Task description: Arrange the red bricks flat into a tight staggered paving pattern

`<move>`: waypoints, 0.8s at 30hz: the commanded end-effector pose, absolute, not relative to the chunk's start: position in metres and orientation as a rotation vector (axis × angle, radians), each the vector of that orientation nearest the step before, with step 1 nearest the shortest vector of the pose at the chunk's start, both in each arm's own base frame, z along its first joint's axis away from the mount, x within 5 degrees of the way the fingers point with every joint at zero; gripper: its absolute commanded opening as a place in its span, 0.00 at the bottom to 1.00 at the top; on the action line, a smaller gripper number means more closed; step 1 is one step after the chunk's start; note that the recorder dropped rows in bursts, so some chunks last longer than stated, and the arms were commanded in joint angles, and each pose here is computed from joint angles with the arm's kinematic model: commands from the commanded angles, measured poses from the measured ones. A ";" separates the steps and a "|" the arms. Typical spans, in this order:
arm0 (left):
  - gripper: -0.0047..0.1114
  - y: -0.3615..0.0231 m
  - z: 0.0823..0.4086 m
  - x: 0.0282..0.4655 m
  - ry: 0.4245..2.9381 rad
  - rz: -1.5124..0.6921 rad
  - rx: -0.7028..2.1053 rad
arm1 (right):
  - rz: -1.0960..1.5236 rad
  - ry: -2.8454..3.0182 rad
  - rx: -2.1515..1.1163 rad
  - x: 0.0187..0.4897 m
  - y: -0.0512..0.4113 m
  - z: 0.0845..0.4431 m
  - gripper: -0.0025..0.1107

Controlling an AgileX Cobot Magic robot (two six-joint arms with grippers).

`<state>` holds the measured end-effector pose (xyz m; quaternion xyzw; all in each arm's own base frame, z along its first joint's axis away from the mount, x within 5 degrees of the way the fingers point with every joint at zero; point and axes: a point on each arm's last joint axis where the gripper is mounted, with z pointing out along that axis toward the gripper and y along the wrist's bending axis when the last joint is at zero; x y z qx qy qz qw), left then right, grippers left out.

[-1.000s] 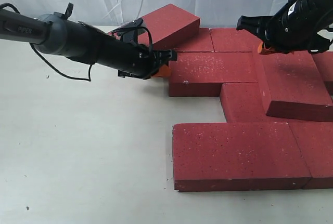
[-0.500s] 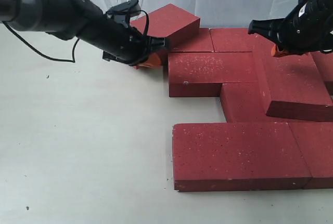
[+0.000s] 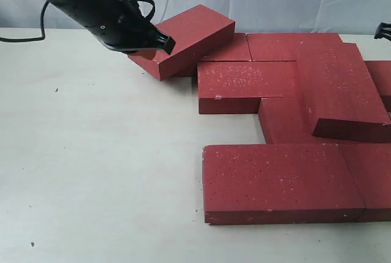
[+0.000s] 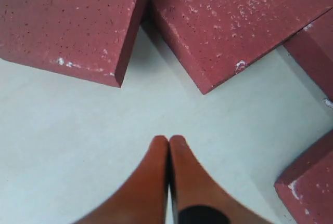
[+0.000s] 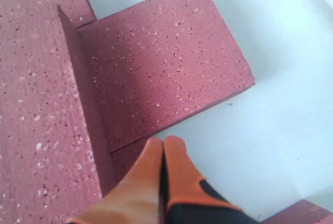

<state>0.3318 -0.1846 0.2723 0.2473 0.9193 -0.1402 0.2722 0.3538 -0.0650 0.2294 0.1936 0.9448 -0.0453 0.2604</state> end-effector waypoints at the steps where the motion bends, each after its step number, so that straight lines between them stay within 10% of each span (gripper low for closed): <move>1: 0.04 -0.175 0.276 0.308 2.459 -0.377 0.655 | -0.124 2.590 0.508 0.365 -0.069 0.203 0.02; 10: 0.04 -0.066 0.300 0.294 2.412 -0.345 0.256 | -0.072 2.584 0.374 0.392 -0.067 0.156 0.02; 24: 0.04 -0.063 0.302 0.295 2.380 -0.380 0.207 | 0.230 2.680 -0.053 0.396 0.014 0.161 0.02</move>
